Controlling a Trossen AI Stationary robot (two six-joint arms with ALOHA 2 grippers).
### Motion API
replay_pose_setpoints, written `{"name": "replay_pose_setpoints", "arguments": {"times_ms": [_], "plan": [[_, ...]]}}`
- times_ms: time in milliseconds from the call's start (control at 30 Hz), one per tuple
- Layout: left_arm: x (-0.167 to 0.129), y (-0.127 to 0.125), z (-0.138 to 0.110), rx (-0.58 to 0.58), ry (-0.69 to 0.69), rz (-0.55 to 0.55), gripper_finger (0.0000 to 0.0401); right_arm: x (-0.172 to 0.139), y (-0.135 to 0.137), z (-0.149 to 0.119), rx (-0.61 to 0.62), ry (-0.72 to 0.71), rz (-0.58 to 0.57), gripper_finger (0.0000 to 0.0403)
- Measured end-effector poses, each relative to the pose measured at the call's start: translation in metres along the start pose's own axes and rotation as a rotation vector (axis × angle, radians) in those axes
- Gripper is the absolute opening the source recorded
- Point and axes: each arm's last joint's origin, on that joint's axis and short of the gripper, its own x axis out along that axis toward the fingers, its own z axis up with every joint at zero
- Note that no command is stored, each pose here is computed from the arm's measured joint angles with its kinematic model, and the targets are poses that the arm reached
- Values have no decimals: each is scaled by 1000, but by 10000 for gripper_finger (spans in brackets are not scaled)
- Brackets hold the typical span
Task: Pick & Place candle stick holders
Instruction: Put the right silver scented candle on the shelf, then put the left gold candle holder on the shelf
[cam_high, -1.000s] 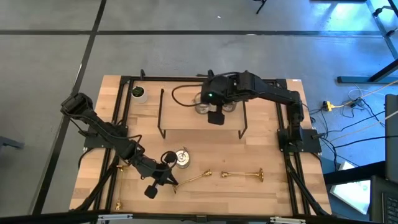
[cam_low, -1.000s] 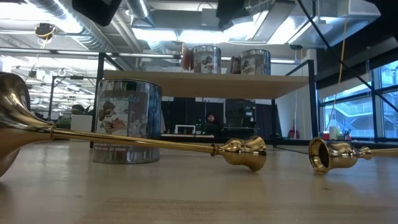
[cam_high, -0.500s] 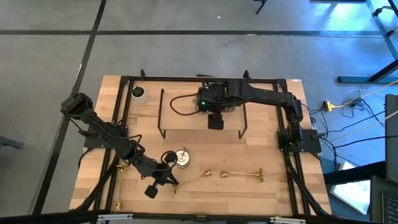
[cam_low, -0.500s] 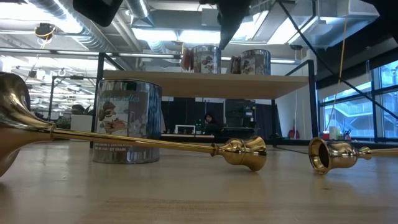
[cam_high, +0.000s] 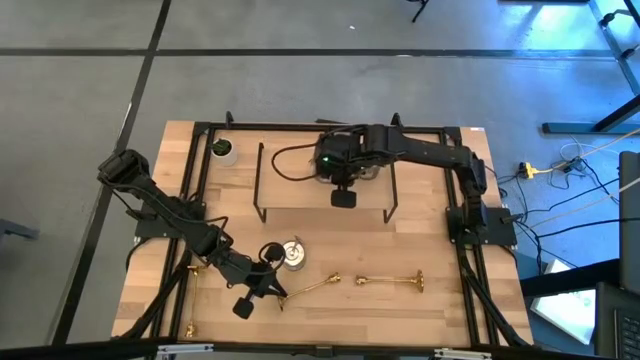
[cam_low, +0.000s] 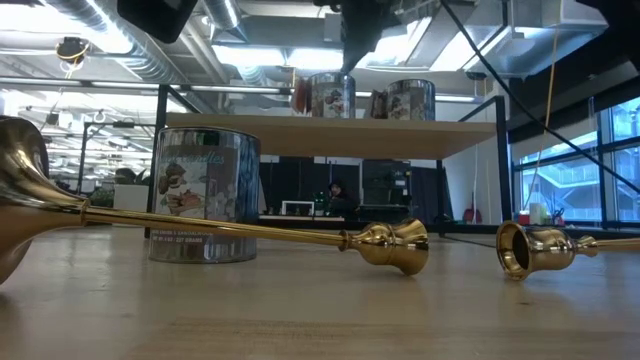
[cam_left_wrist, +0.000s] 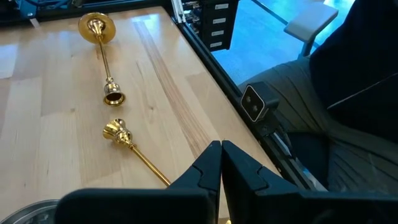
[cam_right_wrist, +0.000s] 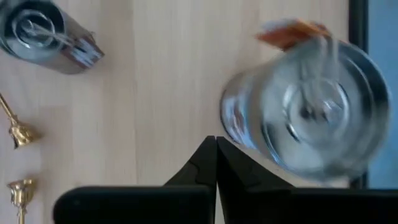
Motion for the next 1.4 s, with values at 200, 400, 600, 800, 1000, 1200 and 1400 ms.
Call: {"name": "replay_pose_setpoints", "arguments": {"times_ms": [200, 400, 600, 800, 1000, 1200, 1400], "plan": [[0, 0, 0, 8, 0, 0, 6, 10, 1, 6, -12, -13, -1, 2], [0, 0, 0, 8, 0, -1, 6, 21, 1, 9, -24, -2, -1, 2], [0, -2, 0, 10, 1, -5, 6, 22, -2, 10, -23, -7, -26, 1], [0, -2, 0, 10, 1, -5, 6, 23, -9, 9, -12, 7, -85, 1], [0, -2, 0, 10, 1, -5, 6, 23, -11, 9, -7, 7, -87, 1], [0, -2, 0, 10, 1, -5, 6, 23, -10, 9, -3, 5, -70, 1], [0, -2, 0, 6, 1, -4, 6, 11, 8, 5, -17, 37, 18, 1]]}}
